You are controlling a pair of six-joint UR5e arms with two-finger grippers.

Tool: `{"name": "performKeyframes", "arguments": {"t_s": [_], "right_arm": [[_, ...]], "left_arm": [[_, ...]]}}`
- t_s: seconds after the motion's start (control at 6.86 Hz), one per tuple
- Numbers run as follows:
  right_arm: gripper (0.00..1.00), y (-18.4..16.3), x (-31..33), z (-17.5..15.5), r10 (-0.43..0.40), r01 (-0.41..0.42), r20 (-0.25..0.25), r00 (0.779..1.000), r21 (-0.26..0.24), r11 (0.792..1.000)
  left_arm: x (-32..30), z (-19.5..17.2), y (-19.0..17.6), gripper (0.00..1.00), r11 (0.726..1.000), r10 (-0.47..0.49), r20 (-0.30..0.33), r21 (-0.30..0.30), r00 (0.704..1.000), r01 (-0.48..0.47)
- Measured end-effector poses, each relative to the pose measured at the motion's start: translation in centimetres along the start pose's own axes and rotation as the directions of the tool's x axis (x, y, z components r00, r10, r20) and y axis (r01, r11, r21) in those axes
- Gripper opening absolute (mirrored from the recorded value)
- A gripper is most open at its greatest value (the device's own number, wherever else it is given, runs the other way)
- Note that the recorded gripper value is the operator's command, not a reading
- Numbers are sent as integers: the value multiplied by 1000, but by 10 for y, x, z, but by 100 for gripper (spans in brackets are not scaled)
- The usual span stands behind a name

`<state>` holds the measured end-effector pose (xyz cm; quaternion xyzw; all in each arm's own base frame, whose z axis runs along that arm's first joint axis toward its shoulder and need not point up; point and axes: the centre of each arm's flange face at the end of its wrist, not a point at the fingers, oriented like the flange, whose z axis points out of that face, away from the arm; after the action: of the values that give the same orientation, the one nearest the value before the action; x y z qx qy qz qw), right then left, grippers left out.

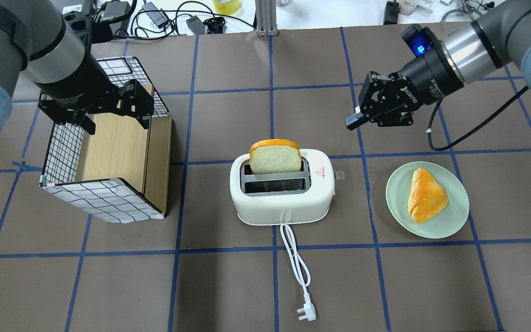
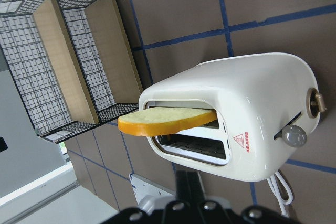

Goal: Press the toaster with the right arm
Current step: 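Move the right gripper down toward the lever on the white toaster's side, then push the toaster lever down with the right gripper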

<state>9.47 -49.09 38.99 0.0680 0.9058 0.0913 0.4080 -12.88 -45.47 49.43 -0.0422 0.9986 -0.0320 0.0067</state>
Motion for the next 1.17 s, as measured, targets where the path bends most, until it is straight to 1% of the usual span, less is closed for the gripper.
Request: {"name": "performKeyframes", "arguments": {"t_s": [0.15,0.29,0.44,0.73,1.17], "right_arm": [[0,3,19,15,-19,19,34,999,-21,1000],[0,8,36,30,-21,23,48,999,-45,999],[0,13,51,43,-10,13,51,999,-67,998],[0,16,72,60,0,3,28,1000,-92,996],[0,1,96,77,-2,4,13,1000,-97,995]], "left_arm": [[0,0,0,100,1000,0,0,0,1000,0],[0,0,0,100,1000,0,0,0,1000,0],[0,0,0,100,1000,0,0,0,1000,0],[0,0,0,100,1000,0,-1,0,1000,0],[0,0,0,100,1000,0,0,0,1000,0]]}}
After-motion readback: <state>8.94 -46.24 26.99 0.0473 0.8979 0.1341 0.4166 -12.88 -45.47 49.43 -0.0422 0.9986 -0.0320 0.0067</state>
